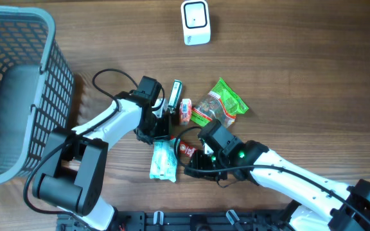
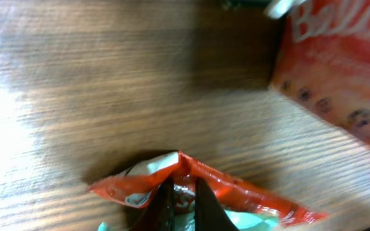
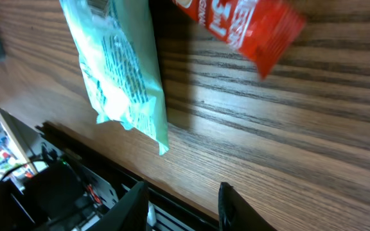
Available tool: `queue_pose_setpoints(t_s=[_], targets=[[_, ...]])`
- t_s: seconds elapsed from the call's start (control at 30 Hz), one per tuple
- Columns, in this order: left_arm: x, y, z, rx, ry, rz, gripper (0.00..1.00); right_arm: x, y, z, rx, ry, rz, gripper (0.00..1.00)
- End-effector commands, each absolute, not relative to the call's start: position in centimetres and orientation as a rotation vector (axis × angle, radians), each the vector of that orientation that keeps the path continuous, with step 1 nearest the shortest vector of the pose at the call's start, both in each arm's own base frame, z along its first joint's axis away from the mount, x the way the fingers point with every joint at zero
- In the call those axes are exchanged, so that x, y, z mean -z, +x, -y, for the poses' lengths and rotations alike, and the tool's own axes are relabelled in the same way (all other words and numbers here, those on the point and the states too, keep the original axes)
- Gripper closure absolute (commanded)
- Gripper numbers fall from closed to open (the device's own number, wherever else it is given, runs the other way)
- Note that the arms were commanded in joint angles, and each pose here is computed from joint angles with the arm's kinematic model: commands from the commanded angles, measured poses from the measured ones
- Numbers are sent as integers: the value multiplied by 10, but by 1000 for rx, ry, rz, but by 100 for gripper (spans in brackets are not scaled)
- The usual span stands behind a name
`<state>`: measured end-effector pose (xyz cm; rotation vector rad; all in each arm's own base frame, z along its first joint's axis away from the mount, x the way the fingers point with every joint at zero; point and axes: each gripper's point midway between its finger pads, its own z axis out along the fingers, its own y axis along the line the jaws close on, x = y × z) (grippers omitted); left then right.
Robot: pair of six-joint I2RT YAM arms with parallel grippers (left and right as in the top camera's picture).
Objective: Scan the item barcode
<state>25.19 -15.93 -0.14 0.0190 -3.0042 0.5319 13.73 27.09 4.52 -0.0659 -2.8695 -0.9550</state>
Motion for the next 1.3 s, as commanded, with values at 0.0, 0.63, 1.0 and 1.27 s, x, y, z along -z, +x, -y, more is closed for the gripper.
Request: queue_pose_setpoints(t_s=[0.0, 0.63, 1.0, 1.27], targets=[[9, 243, 141, -436, 92, 2970, 91, -37, 130, -273, 922, -148, 2817, 60], [-39, 299, 122, -603, 140, 3034, 89, -50, 79, -278, 988, 381, 2589, 96], [-53, 266, 117, -482, 146, 2902, 75, -63, 125, -247, 383, 1211, 2870, 96], [-45, 273, 120, -509, 188, 2927, 74, -24, 76, -291, 378, 1593, 2640, 96]])
